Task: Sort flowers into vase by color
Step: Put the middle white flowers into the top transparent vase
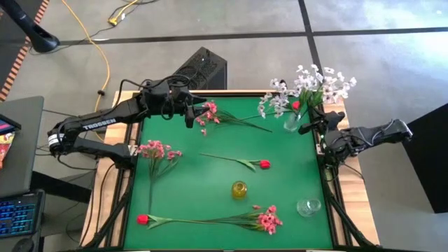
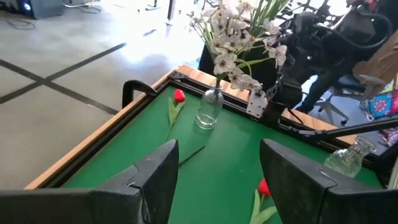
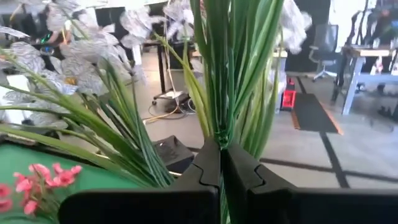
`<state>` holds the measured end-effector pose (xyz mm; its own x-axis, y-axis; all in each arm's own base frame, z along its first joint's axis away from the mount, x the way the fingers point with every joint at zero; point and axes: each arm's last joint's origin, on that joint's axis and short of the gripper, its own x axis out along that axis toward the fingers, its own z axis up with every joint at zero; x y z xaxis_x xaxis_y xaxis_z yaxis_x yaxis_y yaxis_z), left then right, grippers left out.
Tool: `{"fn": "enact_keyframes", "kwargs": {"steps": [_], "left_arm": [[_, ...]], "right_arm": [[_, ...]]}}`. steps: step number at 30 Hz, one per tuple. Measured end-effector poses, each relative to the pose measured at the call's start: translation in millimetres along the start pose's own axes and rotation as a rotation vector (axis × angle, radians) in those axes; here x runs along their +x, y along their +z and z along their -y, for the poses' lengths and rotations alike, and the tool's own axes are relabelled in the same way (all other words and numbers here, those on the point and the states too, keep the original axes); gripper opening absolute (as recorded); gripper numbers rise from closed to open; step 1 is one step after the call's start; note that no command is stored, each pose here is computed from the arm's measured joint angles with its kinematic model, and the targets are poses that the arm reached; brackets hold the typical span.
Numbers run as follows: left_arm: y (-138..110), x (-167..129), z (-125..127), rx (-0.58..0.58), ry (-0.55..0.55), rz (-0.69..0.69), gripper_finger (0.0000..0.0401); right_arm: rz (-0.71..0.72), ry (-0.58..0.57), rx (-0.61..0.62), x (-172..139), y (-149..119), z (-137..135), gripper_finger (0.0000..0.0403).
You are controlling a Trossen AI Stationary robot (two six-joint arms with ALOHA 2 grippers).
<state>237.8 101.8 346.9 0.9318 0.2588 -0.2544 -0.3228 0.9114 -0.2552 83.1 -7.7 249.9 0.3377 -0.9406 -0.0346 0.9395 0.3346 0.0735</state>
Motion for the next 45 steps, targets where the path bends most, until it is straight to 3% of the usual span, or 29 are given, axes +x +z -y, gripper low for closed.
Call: {"fn": "enact_keyframes", "kwargs": {"steps": [7, 17, 25, 45], "left_arm": [[1, 0, 0, 0.001, 0.000, 0.008, 0.0213], [1, 0, 0, 0.001, 0.000, 0.010, 0.0213], [1, 0, 0, 0.001, 0.000, 0.010, 0.0213], [0, 0, 0, 0.007, -0.005, -0.003, 0.0213]], "right_arm": [[0.043, -0.079, 0.072, 1, -12, -4, 0.0027], [0.059, -0.160, 0.144, 8, -8, -9, 0.0027], [0.069, -0.253, 0.121, 20, -10, -16, 0.0027], [0.062, -0.303, 0.123, 37, -26, -39, 0.0028]]}}
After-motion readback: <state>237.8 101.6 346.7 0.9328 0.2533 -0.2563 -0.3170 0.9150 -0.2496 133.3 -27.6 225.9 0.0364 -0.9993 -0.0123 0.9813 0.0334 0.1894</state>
